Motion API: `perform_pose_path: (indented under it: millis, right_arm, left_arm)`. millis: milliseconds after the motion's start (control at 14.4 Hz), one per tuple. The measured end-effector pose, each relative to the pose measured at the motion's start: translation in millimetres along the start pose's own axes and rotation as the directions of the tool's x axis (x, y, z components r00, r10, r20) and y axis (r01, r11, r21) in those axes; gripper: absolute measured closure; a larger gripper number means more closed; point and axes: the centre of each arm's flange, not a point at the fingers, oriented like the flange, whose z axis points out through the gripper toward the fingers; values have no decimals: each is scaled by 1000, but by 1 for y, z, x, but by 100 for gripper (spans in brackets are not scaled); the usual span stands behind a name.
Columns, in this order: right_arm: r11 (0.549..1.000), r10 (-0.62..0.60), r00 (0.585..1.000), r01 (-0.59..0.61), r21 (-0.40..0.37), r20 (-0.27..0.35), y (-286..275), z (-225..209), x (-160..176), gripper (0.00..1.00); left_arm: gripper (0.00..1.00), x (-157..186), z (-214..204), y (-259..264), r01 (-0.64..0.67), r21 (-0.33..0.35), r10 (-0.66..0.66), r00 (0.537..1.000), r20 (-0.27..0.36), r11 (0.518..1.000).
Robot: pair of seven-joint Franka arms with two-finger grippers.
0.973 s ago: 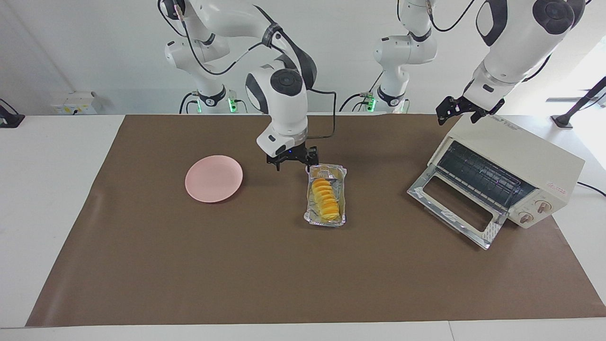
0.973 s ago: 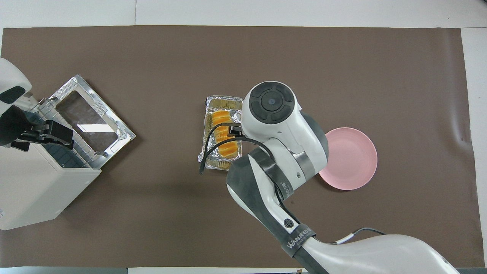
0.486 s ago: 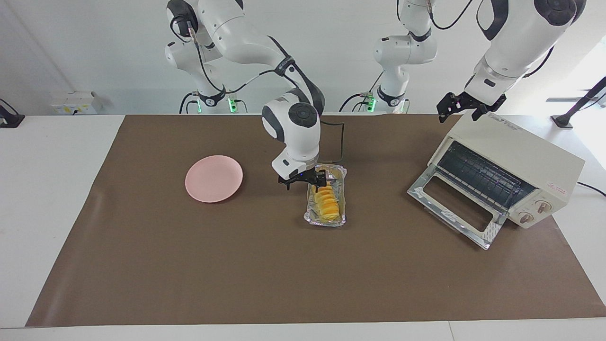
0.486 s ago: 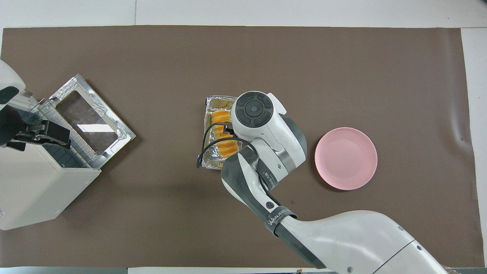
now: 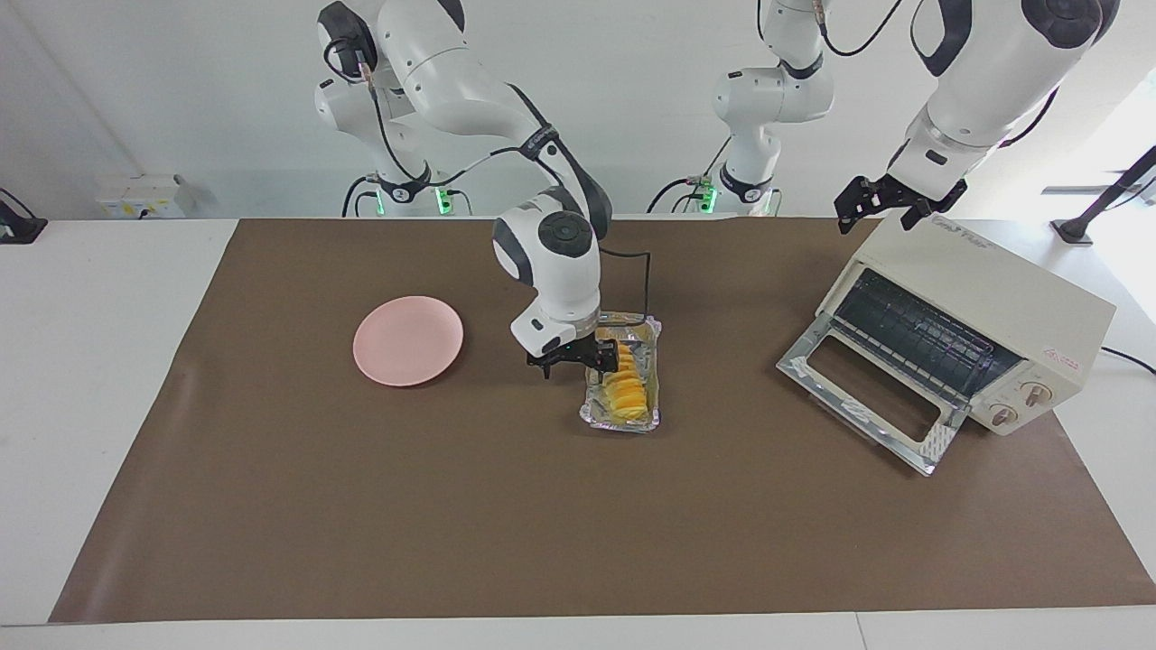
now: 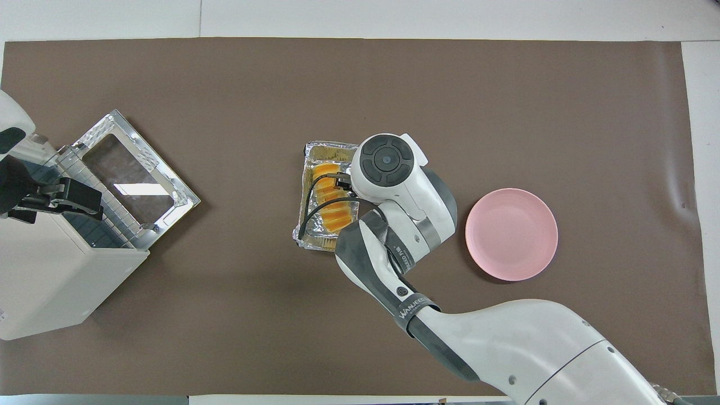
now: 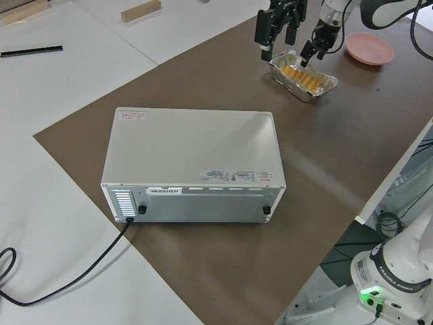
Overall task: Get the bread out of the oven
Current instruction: 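Lower the right gripper onto the bread and close on it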
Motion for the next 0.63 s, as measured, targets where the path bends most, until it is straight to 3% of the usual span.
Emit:
perform_pose_path:
  millis: [208, 278, 347, 417, 625]
  right_arm:
    - [999, -29, 1000, 29, -17, 1, -3, 7, -5, 4]
    - [999, -39, 999, 39, -20, 2, -2, 8, -6, 11]
    - [999, -49, 999, 49, -22, 3, -2, 9, -6, 19]
    - [998, -57, 998, 57, -22, 3, -2, 8, -6, 35]
    - [997, -72, 997, 72, -20, 0, -3, 8, -6, 66]
  left_arm:
    - [0, 0, 0, 0, 0, 0, 0, 1000, 0, 1000]
    - [0, 0, 0, 0, 0, 0, 0, 1000, 0, 1000]
    - [0, 0, 0, 0, 0, 0, 0, 1000, 0, 1000]
    - [0, 0, 0, 0, 0, 0, 0, 1000, 0, 1000]
    - [0, 0, 0, 0, 0, 0, 0, 1000, 0, 1000]
